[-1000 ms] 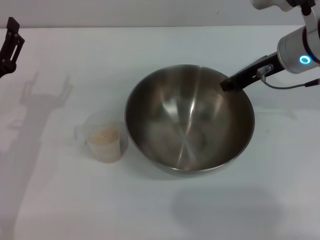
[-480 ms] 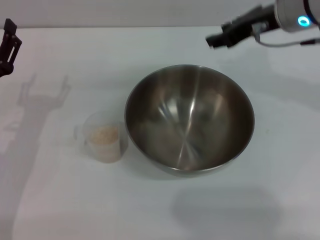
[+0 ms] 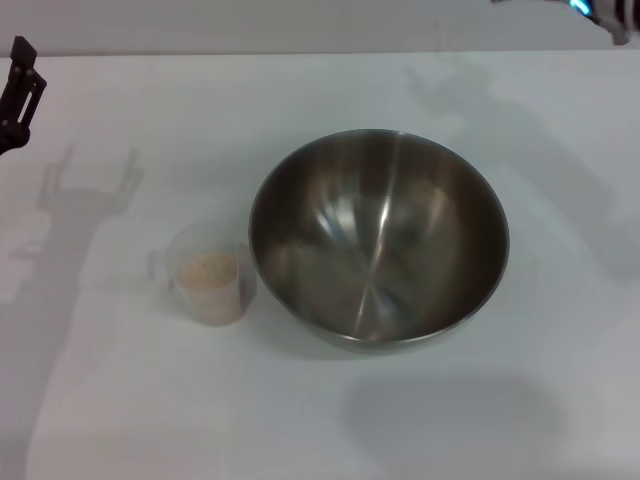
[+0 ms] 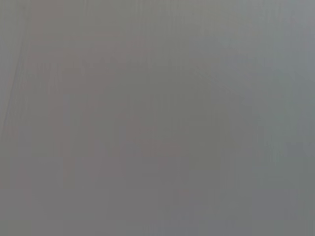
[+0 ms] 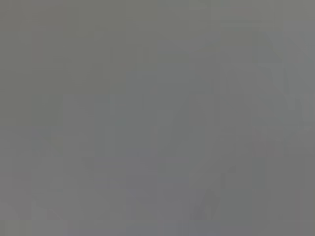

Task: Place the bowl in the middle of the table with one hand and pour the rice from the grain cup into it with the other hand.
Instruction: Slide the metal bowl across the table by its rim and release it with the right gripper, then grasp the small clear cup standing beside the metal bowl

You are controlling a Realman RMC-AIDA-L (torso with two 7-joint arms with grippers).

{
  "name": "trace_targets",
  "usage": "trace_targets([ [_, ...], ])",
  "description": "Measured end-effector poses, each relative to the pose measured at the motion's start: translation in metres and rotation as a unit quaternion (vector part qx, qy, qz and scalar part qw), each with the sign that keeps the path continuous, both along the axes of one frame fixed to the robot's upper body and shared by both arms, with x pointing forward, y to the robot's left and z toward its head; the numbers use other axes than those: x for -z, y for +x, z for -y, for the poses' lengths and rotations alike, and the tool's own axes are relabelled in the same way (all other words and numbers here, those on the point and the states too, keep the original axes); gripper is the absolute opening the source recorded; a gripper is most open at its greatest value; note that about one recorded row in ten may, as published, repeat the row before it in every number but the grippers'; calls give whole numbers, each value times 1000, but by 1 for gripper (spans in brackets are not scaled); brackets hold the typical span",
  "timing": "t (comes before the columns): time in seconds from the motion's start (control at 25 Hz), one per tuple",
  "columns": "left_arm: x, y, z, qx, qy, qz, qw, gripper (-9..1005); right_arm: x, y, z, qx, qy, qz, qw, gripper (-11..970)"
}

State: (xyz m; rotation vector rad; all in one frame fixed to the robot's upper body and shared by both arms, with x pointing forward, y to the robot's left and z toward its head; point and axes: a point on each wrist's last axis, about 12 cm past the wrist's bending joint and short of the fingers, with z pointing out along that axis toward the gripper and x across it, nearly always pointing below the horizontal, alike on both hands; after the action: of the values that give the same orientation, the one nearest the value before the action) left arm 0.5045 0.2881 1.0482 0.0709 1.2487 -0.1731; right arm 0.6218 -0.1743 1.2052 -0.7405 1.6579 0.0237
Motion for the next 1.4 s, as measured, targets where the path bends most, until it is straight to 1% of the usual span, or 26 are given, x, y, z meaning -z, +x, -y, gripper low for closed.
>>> trace_targets([
  [0.08,0,0,0,-1,0,1,1000,790,9,-9,-2,16,16,73,997,483],
  [0.16,-1,1,-1,-3,-1,2,1000,790,15,-19,-2,36,38,151,987,485],
  [0.24,-1,1,-1,-3,-1,2,1000,789,27,-31,-1,56,61,213,973,487],
  [0.32,-1,1,-1,-4,-1,2,1000,789,39,-43,4,74,98,255,959,490],
  [0.36,-1,1,-1,-5,-1,2,1000,789,51,-56,13,89,146,287,943,491],
  [0.4,0,1,-2,-6,-1,1,1000,789,58,-62,19,94,166,296,936,492],
  [0.44,0,1,-2,-6,-1,1,1000,788,58,-62,19,94,166,296,936,493],
  [0.52,0,0,-2,-6,0,-1,1000,788,75,-75,35,104,210,308,922,495],
  [0.56,1,-1,-3,-7,0,-2,1000,788,89,-84,50,110,237,306,916,497],
  [0.6,1,-1,-3,-7,0,-2,1000,788,89,-84,50,110,237,306,916,498],
  [0.64,1,-1,-3,-7,0,-2,1000,787,98,-88,58,113,249,299,914,499],
  [0.72,3,-5,-5,-10,-4,-5,1000,787,115,-94,74,121,274,270,915,501],
  [0.76,3,-6,-5,-11,-4,-5,1000,787,130,-99,91,128,305,238,913,502],
  [0.8,4,-7,-5,-11,-4,-6,1000,786,130,-99,91,128,305,238,913,503],
  [0.92,5,-11,-6,-12,-6,-8,1000,786,148,-107,117,138,334,198,911,507],
  [0.96,6,-13,-6,-13,-8,-9,1000,786,152,-110,125,140,339,190,911,508],
  [1.04,7,-14,-7,-14,-9,-9,1000,785,157,-116,136,149,338,182,911,547],
  [1.12,8,-18,-7,-11,-11,-8,1000,785,160,-120,146,167,329,181,912,586],
  [1.16,8,-20,-6,-7,-12,-8,1000,785,164,-123,153,189,315,183,912,605],
  [1.28,10,-29,-2,8,-8,-4,1000,784,165,-124,157,206,307,185,911,664],
  [1.4,16,-42,0,26,6,-11,1000,783,165,-120,158,212,302,185,911,713],
])
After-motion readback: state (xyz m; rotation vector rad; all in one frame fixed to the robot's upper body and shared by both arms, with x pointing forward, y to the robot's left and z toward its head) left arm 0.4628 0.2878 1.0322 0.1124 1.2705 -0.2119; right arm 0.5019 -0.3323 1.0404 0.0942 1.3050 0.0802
